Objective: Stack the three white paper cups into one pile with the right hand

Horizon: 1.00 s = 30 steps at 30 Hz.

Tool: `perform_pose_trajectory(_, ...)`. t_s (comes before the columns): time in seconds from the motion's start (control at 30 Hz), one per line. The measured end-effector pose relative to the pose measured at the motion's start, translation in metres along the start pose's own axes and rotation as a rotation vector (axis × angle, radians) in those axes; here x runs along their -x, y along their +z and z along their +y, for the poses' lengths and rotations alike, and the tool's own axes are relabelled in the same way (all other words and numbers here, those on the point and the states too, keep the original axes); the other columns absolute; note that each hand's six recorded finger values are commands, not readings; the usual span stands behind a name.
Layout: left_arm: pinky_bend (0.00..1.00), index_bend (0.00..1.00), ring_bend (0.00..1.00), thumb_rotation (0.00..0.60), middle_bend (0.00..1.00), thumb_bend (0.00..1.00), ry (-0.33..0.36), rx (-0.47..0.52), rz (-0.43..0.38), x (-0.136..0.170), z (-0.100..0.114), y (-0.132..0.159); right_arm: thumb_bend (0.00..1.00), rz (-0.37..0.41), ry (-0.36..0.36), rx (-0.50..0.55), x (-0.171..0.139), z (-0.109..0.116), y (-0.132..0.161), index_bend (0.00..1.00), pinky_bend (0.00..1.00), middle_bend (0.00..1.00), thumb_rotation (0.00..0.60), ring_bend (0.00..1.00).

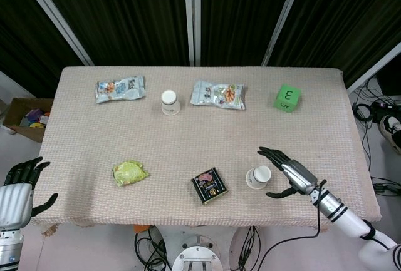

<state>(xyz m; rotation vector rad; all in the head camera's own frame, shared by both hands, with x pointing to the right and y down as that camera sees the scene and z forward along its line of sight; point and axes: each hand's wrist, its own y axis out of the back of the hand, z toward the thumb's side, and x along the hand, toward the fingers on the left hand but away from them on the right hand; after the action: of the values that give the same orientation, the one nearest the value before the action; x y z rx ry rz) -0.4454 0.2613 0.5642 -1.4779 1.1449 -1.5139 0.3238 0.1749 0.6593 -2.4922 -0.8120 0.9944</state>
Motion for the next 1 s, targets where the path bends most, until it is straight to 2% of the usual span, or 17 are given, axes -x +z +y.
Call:
perform_pose_trajectory(0.17,0.15,0.22,0.13,0.600,0.15,0.19,0.003,0.006,-0.007,-0.001,-0.001,0.000,0.07,0.034,-0.029,-0.013,0.003,0.037,0.034,0.00,0.00,0.04,0.600,0.00)
perform_pose_trajectory(0.3,0.15,0.22,0.13,0.600,0.15,0.19,0.004,0.001,-0.020,-0.002,-0.001,0.000,0.09,0.059,-0.026,-0.030,0.031,0.060,0.058,0.00,0.00,0.07,0.600,0.00)
perform_pose_trajectory(0.47,0.15,0.22,0.13,0.600,0.15,0.19,0.006,-0.001,-0.018,-0.003,0.000,-0.001,0.10,0.038,-0.023,-0.083,0.079,0.076,0.075,0.00,0.00,0.09,0.600,0.00)
perform_pose_trajectory(0.57,0.15,0.22,0.13,0.600,0.15,0.19,0.001,0.000,-0.020,-0.003,0.000,-0.001,0.10,0.014,0.001,-0.126,0.115,0.077,0.087,0.00,0.00,0.09,0.600,0.00)
perform_pose_trajectory(0.77,0.15,0.22,0.13,0.600,0.15,0.19,-0.005,-0.002,-0.008,-0.002,0.000,-0.005,0.10,-0.013,0.057,-0.213,0.193,0.064,0.118,0.00,0.00,0.10,0.600,0.00)
perform_pose_trajectory(1.0,0.14,0.22,0.13,0.600,0.15,0.19,-0.018,0.008,0.016,0.002,-0.001,-0.010,0.10,-0.062,0.052,-0.318,0.283,0.052,0.151,0.00,0.00,0.11,0.600,0.00)
